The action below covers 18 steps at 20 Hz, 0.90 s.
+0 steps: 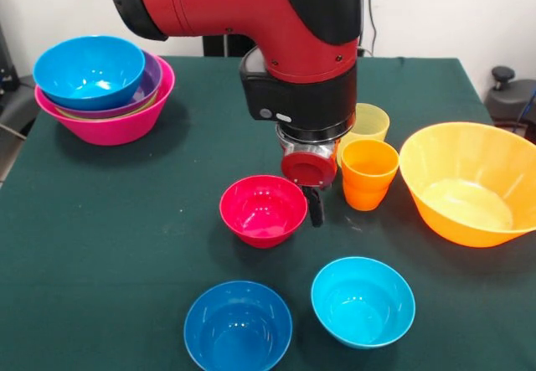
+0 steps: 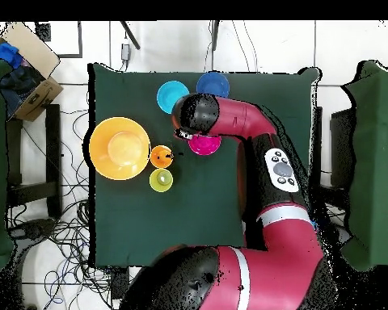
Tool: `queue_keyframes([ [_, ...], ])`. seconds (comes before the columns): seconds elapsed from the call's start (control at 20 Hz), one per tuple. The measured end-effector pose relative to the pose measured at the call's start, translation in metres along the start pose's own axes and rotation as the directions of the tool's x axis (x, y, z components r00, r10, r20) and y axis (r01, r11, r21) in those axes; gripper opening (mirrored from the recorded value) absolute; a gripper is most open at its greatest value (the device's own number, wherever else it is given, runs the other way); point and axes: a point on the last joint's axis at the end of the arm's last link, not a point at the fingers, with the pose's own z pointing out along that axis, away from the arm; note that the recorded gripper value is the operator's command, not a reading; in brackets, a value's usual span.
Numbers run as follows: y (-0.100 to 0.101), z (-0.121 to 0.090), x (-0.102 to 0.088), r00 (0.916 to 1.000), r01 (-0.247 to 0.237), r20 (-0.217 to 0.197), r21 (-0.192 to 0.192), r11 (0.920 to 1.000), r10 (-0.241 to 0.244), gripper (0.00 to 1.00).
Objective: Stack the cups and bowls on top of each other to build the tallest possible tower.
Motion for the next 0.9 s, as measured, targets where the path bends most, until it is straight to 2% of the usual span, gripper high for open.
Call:
queue_keyframes([
  [0.55, 0.001, 0.012, 0.001, 1.0000, -0.003, 0.000, -0.014, 0.9999, 0.003, 1.00],
  [0.8, -0.001, 0.018, -0.001, 0.9996, 0.014, -0.023, -0.023, 0.9996, -0.014, 1.00],
  [0.9, 0.000, 0.024, -0.001, 0.9981, 0.036, -0.048, -0.034, 0.9988, -0.037, 1.00],
])
